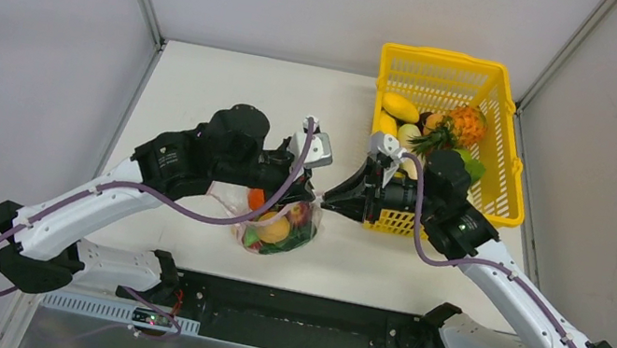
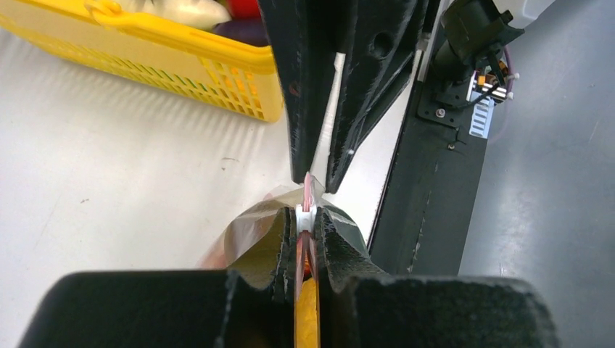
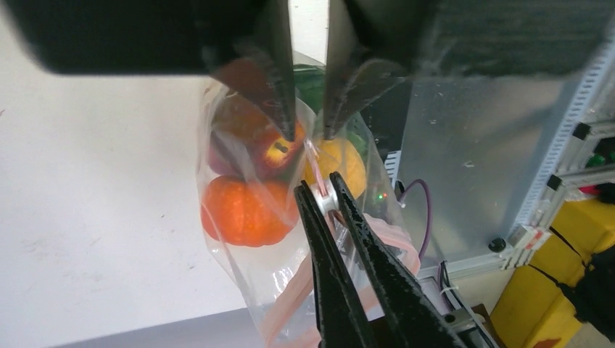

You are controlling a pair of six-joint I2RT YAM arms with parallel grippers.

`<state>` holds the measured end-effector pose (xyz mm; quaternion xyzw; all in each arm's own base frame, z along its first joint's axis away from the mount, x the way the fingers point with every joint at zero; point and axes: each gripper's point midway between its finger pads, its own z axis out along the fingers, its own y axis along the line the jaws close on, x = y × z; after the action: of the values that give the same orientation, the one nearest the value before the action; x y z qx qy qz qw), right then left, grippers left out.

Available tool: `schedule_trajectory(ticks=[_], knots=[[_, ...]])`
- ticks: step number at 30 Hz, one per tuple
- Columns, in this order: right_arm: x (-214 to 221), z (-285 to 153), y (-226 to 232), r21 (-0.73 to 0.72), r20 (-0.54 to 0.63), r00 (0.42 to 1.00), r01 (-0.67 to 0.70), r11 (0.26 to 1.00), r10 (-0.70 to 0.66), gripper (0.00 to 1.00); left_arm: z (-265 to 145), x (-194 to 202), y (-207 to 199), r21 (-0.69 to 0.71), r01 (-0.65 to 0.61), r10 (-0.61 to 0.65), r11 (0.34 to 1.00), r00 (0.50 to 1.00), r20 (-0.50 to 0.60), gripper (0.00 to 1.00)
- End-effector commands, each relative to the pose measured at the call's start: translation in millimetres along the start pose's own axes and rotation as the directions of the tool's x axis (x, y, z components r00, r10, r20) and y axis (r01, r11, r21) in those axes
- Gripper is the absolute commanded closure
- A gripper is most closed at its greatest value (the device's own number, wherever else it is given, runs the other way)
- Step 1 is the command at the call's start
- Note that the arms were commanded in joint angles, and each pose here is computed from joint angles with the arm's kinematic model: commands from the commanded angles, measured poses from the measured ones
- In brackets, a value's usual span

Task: Place the food in the zip-top bag and seal the zipper
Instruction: Zip the zipper food storage bag at the center of the board.

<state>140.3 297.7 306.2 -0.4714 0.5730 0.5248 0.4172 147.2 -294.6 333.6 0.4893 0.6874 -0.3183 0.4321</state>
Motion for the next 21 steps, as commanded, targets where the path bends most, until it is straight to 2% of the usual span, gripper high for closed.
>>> schedule_trajectory(ticks=[1, 3, 4, 10, 13, 16, 18, 21], knots=[[-15.6, -5.5, 18.9, -0.099, 0.046, 0.996, 0.077, 0.992, -0.073, 0.67, -8.7, -11.0, -13.7, 0.060, 0.011, -0.013, 0.998, 0.999, 0.035, 1.00], [-14.6, -5.2, 18.3, -0.097, 0.045, 0.996, 0.075, 0.992, -0.071, 0.57, -5.4, -14.7, -16.6, 0.081, 0.015, -0.018, 0.997, 0.999, 0.042, 1.00], [-14.0, -4.9, 18.2, -0.099, 0.043, 0.997, 0.074, 0.992, -0.070, 0.55, -4.2, -16.0, -17.7, 0.088, 0.016, -0.020, 0.996, 0.999, 0.043, 1.00], [-14.4, -0.6, 14.8, -0.112, 0.040, 0.997, 0.071, 0.991, -0.067, 0.53, 3.4, -21.4, -23.1, 0.129, 0.034, -0.040, 0.991, 0.998, 0.046, 1.00], [-14.3, 1.5, 18.1, -0.149, 0.039, 0.997, 0.067, 0.987, -0.061, 0.64, 4.0, -22.1, -23.0, 0.129, 0.034, -0.040, 0.991, 0.998, 0.046, 1.00], [-11.0, 4.3, 15.2, -0.154, 0.034, 0.998, 0.050, 0.987, -0.045, 0.95, 2.0, -23.6, -22.2, 0.122, 0.031, -0.038, 0.992, 0.998, 0.053, 1.00], [-8.1, 4.6, 13.9, -0.150, 0.031, 0.999, 0.048, 0.987, -0.043, 1.00, 0.4, -23.7, -20.9, 0.113, 0.030, -0.037, 0.993, 0.998, 0.058, 1.00], [-5.9, 3.2, 14.2, -0.142, 0.034, 0.998, 0.060, 0.988, -0.055, 1.00, -1.9, -21.2, -19.4, 0.100, 0.027, -0.032, 0.995, 0.998, 0.055, 1.00]])
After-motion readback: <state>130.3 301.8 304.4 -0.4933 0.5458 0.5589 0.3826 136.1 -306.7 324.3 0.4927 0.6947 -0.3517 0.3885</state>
